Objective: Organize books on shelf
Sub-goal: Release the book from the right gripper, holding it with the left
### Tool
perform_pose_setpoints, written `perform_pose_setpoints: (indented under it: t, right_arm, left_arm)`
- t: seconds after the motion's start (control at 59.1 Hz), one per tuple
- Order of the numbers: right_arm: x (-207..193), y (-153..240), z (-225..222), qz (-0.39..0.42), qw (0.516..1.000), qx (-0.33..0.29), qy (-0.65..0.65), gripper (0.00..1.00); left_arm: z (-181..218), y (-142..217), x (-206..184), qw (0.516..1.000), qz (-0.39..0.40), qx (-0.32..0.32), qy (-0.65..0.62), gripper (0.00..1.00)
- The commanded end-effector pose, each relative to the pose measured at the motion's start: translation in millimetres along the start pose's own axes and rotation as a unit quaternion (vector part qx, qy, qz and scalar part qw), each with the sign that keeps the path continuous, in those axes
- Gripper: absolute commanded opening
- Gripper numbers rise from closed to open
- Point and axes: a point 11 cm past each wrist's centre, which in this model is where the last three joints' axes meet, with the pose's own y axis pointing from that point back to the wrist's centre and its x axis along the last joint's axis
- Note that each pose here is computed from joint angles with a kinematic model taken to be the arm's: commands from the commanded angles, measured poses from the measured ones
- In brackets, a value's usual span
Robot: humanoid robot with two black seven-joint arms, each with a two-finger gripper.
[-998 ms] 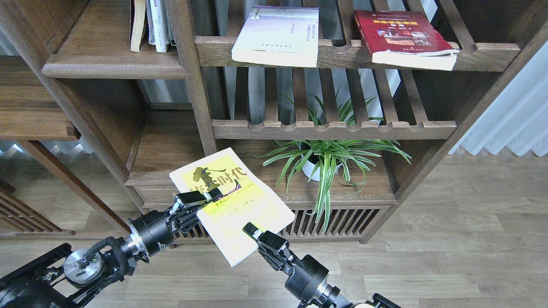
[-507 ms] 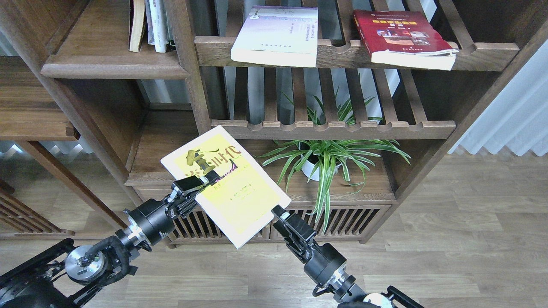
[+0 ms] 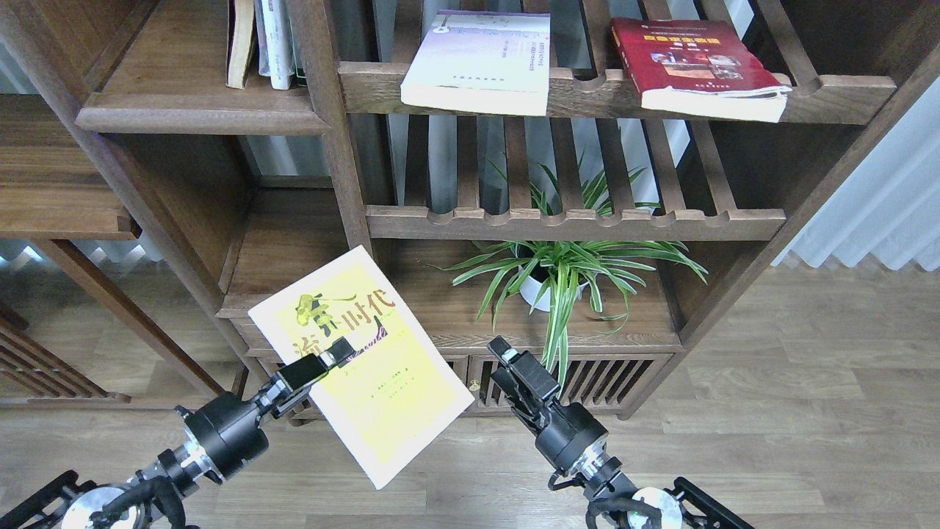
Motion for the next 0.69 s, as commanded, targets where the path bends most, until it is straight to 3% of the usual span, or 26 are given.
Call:
perform_pose_setpoints:
  t: [0.0,0.44,0.676]
  right_arm:
    - [0,0,-5,0.000,1.000,0.009,0.000,0.98]
    - [25,12,-18,0.041,0.999,0.036,0.001,0.98]
    - [29,16,-27,0.049,0.997,0.053,0.001,0.98]
  left_arm:
    - [-6,9,8,1.000,0.018,-0.001,-0.008,0.05]
    - [3,23,21,0.996,0.061,-0.040,-0.056,0.06]
    - [15,60,41,0.991,0.115,-0.036,-0.061,0.05]
